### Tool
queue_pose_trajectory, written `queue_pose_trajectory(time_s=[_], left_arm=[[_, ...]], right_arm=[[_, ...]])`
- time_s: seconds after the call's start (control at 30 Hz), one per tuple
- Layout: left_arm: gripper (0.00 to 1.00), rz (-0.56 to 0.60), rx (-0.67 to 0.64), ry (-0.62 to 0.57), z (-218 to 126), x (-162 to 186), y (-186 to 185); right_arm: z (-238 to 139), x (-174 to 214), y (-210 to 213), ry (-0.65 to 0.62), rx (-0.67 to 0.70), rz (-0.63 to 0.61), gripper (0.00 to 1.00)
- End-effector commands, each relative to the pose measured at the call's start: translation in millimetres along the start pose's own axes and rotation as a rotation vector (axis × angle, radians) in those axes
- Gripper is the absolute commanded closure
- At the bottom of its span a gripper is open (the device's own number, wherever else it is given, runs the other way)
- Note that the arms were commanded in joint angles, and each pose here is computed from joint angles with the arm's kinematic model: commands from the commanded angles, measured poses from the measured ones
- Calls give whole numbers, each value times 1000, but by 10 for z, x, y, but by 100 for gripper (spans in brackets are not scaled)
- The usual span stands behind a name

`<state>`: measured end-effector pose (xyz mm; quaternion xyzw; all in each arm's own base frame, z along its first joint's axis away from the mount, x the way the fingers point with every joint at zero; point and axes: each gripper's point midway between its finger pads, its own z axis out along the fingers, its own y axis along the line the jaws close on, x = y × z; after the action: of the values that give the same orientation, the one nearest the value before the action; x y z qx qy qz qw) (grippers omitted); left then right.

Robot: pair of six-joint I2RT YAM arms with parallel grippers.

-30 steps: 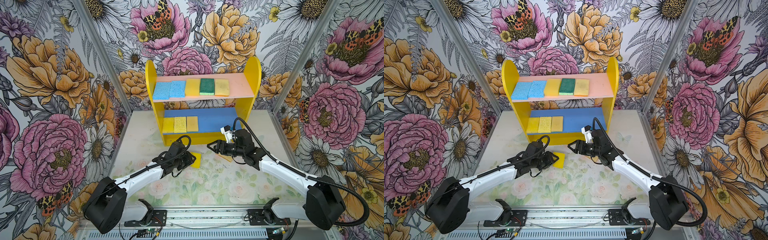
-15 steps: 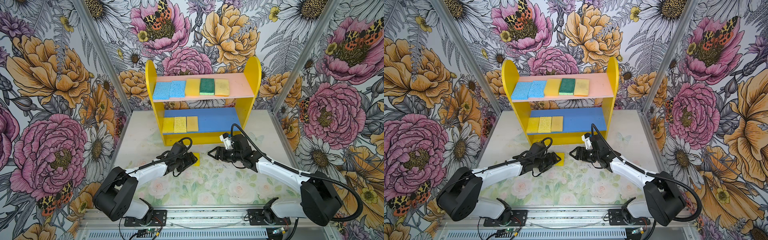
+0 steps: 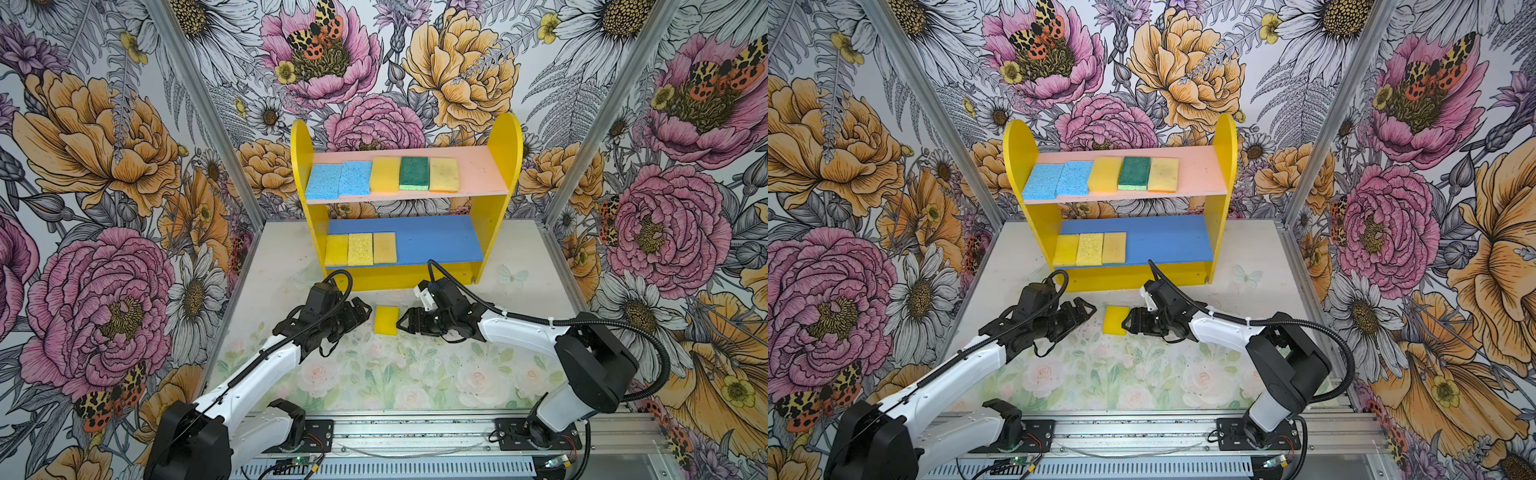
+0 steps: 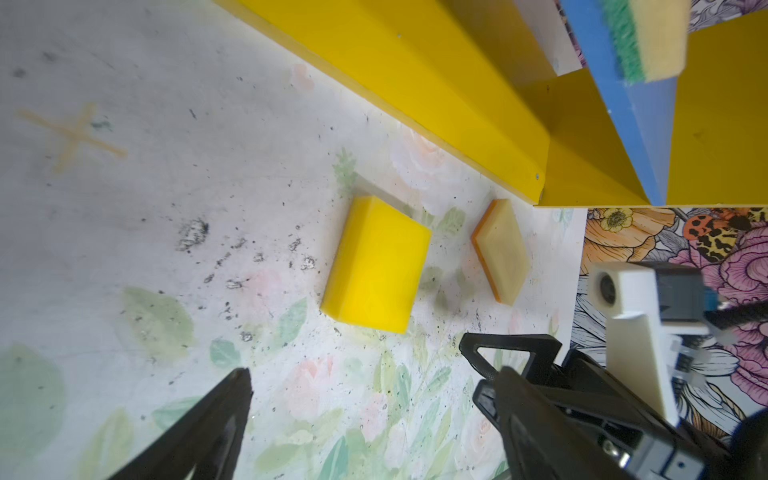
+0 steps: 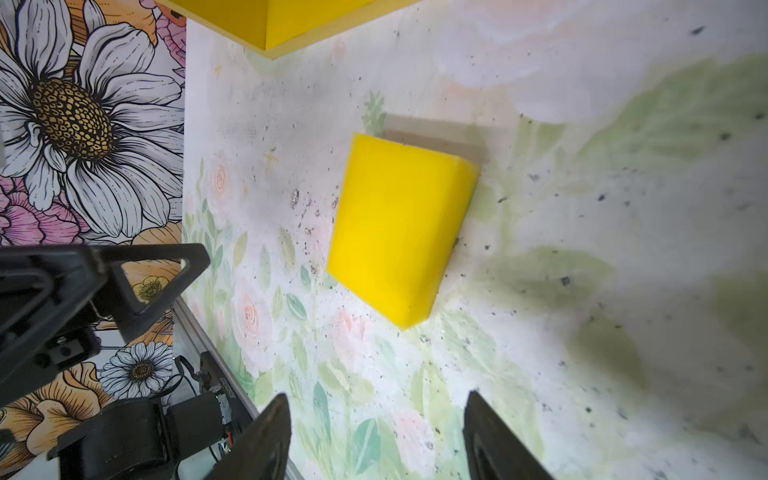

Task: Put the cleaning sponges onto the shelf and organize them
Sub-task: 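Lower the right gripper onto the bright yellow sponge and close it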

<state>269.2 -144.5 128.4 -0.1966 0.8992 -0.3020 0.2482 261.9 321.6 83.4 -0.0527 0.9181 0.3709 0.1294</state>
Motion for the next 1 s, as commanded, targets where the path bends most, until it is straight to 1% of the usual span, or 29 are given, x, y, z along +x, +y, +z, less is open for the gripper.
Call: queue_pose_trajectory(time_s=[0.0,0.07,0.3,0.43,0.7,0.97], left_arm=[[4,29,-8,-2,-181,6,138],[1,30,15,-21,-264,-27,143],[1,37,50,-59,-409,-68,205],[1,25,47,-64,-434,-88,291],[1,23,59,-61,-446,-84,276],[1,21,66,-61,-455,-74,271]], right_arm=[[98,-149,32,-50,32,18,36],[152,-165,3,-55,52,27,38],[338,-188,-47,-53,88,52,45],[415,-195,-64,-47,96,58,48],[502,-226,-97,-47,106,68,53],[581,-212,-134,-39,109,78,65]])
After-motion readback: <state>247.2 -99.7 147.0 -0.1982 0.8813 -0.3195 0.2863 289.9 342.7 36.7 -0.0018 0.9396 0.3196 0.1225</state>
